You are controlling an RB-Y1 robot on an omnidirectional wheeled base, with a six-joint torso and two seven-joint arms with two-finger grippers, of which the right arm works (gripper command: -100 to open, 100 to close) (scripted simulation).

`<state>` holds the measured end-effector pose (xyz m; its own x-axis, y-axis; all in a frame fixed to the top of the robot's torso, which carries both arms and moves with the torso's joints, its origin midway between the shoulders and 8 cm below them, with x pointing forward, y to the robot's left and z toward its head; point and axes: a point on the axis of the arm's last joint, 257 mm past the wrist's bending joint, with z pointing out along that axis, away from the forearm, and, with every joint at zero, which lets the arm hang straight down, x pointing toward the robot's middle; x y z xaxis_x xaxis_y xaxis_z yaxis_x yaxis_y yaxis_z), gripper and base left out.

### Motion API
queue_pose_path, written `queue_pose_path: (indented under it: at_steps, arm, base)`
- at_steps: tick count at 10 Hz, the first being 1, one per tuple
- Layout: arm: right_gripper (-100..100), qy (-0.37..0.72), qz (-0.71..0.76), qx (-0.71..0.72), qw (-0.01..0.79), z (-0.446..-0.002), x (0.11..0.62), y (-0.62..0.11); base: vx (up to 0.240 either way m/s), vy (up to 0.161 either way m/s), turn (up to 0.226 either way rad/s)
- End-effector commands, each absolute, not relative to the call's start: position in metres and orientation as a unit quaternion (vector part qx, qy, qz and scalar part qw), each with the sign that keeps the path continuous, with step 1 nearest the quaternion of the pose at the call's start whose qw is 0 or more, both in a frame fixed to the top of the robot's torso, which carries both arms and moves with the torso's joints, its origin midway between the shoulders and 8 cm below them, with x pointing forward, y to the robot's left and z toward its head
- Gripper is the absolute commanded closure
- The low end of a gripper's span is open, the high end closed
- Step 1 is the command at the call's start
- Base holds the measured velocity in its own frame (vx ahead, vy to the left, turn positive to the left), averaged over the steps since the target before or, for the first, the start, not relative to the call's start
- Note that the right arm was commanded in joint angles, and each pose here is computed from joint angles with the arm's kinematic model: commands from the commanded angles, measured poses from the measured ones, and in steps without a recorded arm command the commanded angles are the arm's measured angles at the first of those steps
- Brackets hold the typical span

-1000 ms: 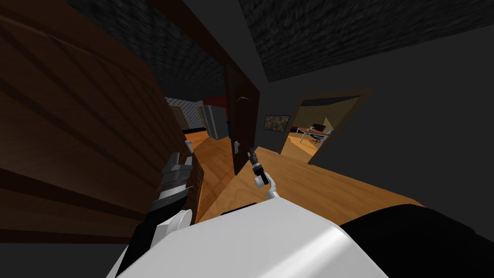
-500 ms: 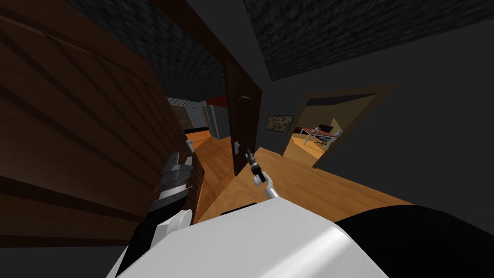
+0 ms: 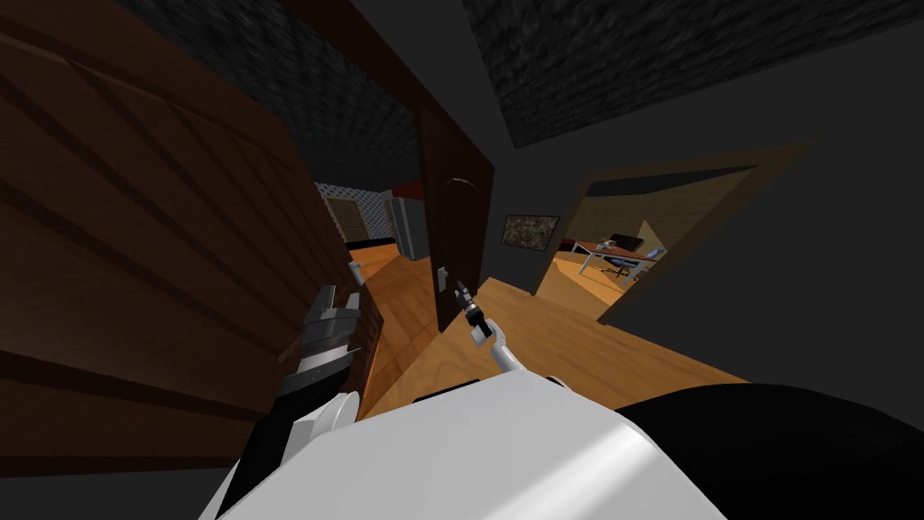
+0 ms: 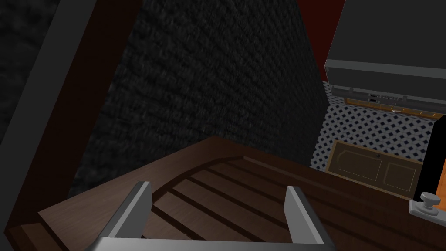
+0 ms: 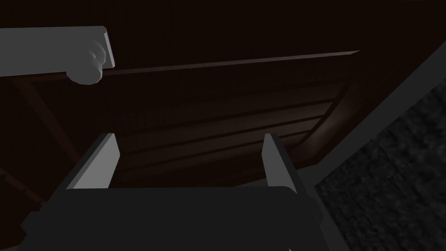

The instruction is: Push the door open

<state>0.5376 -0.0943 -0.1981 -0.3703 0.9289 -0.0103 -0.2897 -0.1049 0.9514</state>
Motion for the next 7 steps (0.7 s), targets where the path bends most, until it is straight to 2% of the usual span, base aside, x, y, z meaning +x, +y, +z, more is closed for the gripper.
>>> queue_pose_path:
  at_steps: [1,7]
  arm:
    - [-100,0.501,0.666,0.329,0.444,-0.208,0.542,-0.088]
    - [-100,0.535,0.657,0.334,0.413,-0.235,0.555,-0.069]
  base:
    - [0.07,-0.105,0.091]
    - [0.049,-0.075,0.073]
